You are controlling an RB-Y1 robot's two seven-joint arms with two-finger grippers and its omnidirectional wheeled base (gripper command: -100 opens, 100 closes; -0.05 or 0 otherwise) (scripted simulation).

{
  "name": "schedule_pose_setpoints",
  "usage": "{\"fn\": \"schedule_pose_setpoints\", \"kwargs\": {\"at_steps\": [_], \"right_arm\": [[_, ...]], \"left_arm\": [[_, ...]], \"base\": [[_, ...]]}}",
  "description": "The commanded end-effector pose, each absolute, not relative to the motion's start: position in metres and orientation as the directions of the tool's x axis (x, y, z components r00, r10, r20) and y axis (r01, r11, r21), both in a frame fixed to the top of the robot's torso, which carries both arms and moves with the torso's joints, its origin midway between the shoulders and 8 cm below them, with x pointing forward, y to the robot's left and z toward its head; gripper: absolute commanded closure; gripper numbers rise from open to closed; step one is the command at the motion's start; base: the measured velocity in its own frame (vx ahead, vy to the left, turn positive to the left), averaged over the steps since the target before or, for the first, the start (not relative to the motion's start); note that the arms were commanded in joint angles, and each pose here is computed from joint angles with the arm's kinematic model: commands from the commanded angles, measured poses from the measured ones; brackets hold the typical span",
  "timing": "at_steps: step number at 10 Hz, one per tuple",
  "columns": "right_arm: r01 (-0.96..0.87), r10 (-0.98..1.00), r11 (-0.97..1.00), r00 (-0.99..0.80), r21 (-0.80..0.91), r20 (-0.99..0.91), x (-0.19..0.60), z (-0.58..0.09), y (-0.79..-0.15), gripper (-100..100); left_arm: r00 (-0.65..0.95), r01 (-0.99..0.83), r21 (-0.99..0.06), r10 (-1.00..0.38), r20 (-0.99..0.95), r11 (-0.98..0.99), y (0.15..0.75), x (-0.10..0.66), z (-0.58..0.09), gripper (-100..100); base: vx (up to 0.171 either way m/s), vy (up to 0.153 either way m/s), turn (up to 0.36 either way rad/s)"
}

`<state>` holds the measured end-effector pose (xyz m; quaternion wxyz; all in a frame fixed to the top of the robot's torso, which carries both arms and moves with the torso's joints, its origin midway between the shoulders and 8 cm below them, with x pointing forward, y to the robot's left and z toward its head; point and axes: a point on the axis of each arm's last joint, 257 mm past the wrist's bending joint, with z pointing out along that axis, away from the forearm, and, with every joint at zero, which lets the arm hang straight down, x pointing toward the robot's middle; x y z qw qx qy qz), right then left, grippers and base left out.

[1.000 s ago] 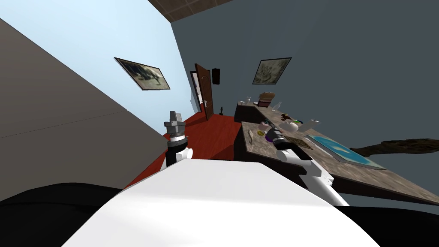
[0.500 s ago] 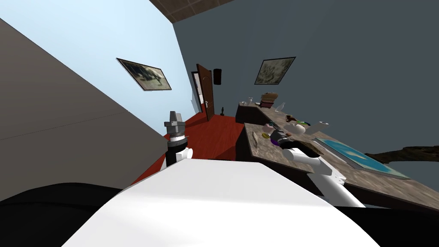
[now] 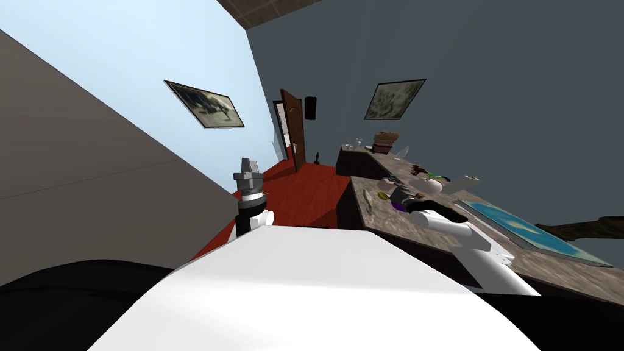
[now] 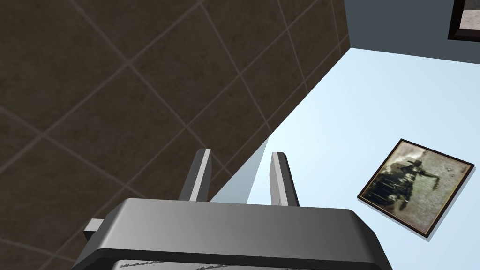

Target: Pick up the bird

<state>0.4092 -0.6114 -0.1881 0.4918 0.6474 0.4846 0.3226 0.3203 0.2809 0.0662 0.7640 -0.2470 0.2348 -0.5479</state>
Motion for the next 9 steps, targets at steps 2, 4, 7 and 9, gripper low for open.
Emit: {"fn": "schedule_pose_setpoints", "kwargs": {"at_steps": [2,4,7,9], "right_arm": [[0.362,0.934,-0.092,0.354,0.928,-0.046,0.401,-0.203,-0.630,-100],[0.414,0.913,-0.162,0.408,0.896,-0.024,0.387,-0.214,-0.656,-100],[0.453,0.886,-0.237,0.464,0.859,-0.001,0.370,-0.223,-0.679,-100],[0.469,0.855,-0.309,0.518,0.827,0.026,0.355,-0.228,-0.700,-100]], "left_arm": [[0.289,0.721,-0.635,-0.953,-0.088,0.278,0.281,0.320,0.066,0],[0.289,0.721,-0.635,-0.953,-0.088,0.278,0.281,0.320,0.066,0],[0.289,0.721,-0.635,-0.953,-0.088,0.278,0.281,0.320,0.066,0],[0.289,0.721,-0.635,-0.953,-0.088,0.278,0.281,0.320,0.066,0]], "base": [[0.070,0.056,0.005],[0.090,0.076,0.014],[0.091,0.069,0.004],[0.091,0.064,0.006]]}}
